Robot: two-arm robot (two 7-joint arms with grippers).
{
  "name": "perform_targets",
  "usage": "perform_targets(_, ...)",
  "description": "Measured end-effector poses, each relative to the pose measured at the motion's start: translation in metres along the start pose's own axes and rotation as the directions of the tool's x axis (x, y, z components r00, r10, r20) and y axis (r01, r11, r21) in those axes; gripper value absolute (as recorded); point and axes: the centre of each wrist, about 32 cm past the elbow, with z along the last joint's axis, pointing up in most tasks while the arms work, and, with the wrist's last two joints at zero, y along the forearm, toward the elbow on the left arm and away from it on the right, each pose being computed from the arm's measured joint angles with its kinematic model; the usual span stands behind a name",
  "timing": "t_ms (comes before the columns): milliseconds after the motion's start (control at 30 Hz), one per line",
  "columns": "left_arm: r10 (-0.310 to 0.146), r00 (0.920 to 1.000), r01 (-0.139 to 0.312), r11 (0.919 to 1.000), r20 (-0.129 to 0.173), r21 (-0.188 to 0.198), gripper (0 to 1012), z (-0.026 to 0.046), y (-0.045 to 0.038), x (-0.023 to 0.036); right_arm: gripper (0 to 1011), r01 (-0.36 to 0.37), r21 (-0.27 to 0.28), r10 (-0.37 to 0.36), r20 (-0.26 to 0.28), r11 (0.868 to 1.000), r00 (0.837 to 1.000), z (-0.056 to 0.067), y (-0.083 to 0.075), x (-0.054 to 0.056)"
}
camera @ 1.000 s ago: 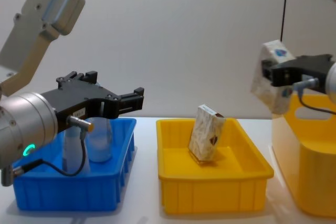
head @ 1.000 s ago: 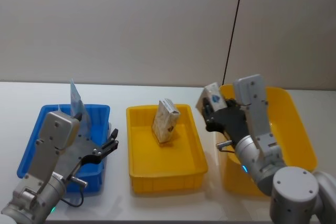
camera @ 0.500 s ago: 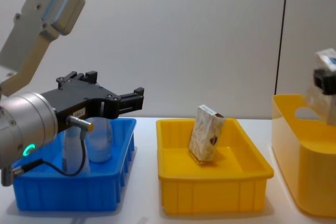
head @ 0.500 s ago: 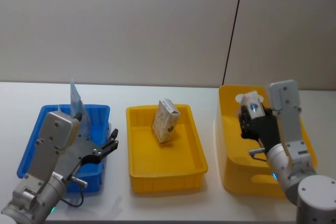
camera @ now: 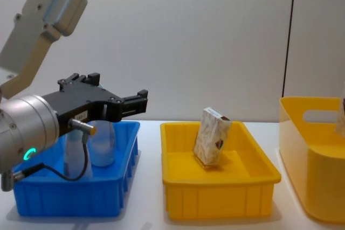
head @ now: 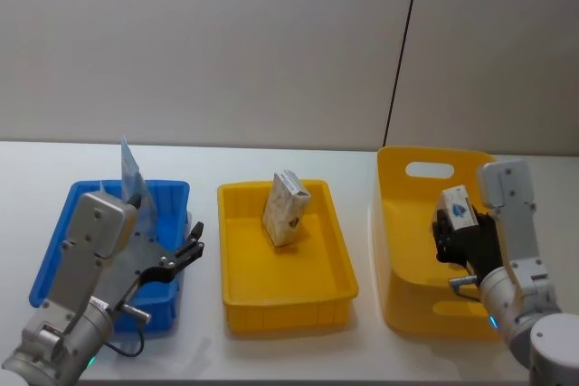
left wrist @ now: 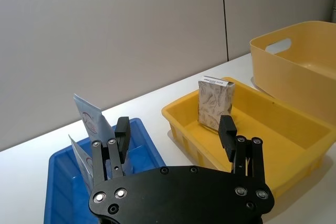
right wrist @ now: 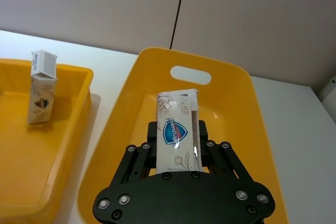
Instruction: Bimanual collaborative sorting of washing and personal care products
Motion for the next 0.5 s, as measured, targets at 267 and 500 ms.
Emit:
perform_targets(267, 0.000, 1.0000, 0.000, 1.0000, 0.000, 0.000, 1001, 0.0000, 0.0000, 0.0000, 627, -0.003, -0.010, 0.002, -0.004, 1.000, 1.000, -0.0036, 0.0015, 0.0026)
perform_targets(500, 0.000, 1.0000, 0.000, 1.0000, 0.000, 0.000, 1001, 0.0000, 0.0000, 0.0000, 824, -0.008, 0.001, 0.008, -0.008, 1.000, 1.000, -0.0038, 0.0021, 0.0032)
